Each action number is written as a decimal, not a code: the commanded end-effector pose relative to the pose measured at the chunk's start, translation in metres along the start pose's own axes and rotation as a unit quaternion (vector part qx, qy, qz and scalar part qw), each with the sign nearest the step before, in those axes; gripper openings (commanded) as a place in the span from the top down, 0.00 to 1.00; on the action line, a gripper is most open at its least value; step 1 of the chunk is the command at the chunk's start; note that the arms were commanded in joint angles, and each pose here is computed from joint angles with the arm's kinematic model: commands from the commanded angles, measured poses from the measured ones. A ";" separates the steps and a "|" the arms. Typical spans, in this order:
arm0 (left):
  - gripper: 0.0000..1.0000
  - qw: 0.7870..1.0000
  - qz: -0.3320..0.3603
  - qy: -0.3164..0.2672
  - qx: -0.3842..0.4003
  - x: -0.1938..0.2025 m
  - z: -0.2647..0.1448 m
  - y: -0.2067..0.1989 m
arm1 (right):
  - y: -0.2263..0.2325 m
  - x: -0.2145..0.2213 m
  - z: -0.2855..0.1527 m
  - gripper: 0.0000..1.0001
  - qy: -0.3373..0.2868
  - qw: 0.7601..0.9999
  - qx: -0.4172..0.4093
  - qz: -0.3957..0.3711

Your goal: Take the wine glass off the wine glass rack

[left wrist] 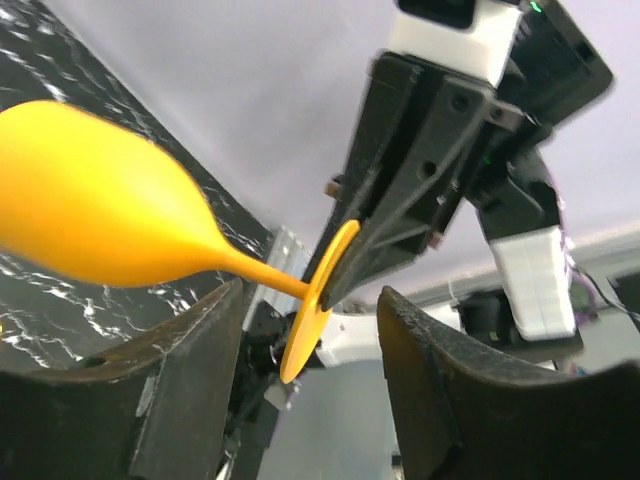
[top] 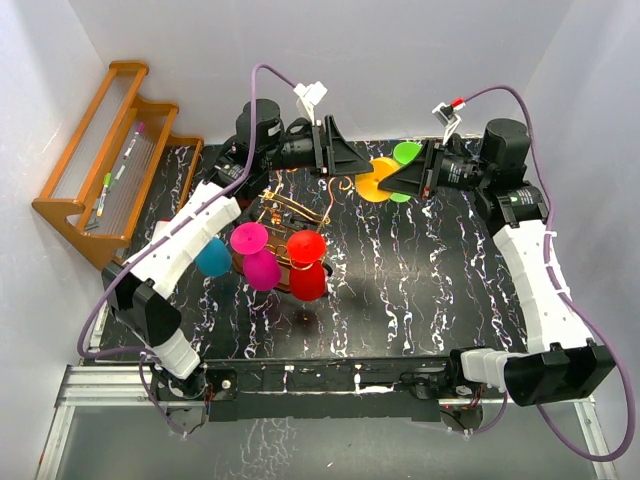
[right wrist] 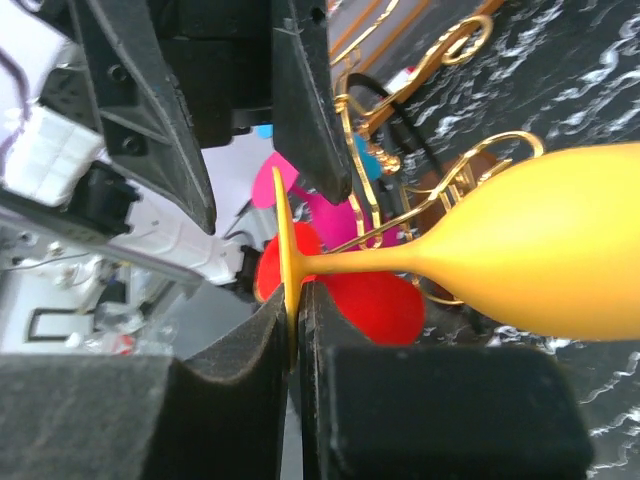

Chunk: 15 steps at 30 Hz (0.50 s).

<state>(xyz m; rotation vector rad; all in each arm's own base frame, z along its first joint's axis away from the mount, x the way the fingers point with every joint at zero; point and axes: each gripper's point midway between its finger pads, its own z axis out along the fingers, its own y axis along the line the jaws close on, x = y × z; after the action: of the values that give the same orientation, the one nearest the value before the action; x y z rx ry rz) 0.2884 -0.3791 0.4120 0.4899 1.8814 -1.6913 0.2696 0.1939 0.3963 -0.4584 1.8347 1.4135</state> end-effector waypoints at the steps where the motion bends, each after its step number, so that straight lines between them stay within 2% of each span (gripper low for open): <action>1: 0.42 0.992 0.041 -0.069 -0.093 -0.025 -0.026 -0.006 | 0.004 -0.027 -0.014 0.92 -0.055 0.990 0.074 -0.107; 4: 0.37 0.984 0.050 -0.108 -0.132 -0.032 -0.047 -0.012 | -0.003 -0.034 -0.022 0.92 -0.081 0.975 0.126 -0.161; 6: 0.36 0.980 0.049 -0.122 -0.151 -0.031 -0.058 -0.014 | -0.011 -0.041 -0.028 0.92 -0.100 0.956 0.170 -0.217; 11: 0.36 0.979 0.021 -0.106 -0.171 -0.010 -0.071 -0.010 | -0.014 -0.050 -0.025 0.92 -0.136 0.886 0.221 -0.385; 15: 0.36 0.981 -0.005 -0.076 -0.177 0.012 -0.074 -0.002 | 0.000 -0.043 -0.002 0.92 -0.126 0.829 0.206 -0.504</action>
<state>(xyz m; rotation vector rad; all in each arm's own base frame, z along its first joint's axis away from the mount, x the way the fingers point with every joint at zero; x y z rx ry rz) 0.2771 -0.3140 0.4343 0.2216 1.9130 -1.3387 0.2786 0.1806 0.4025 -0.6691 1.5188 0.6332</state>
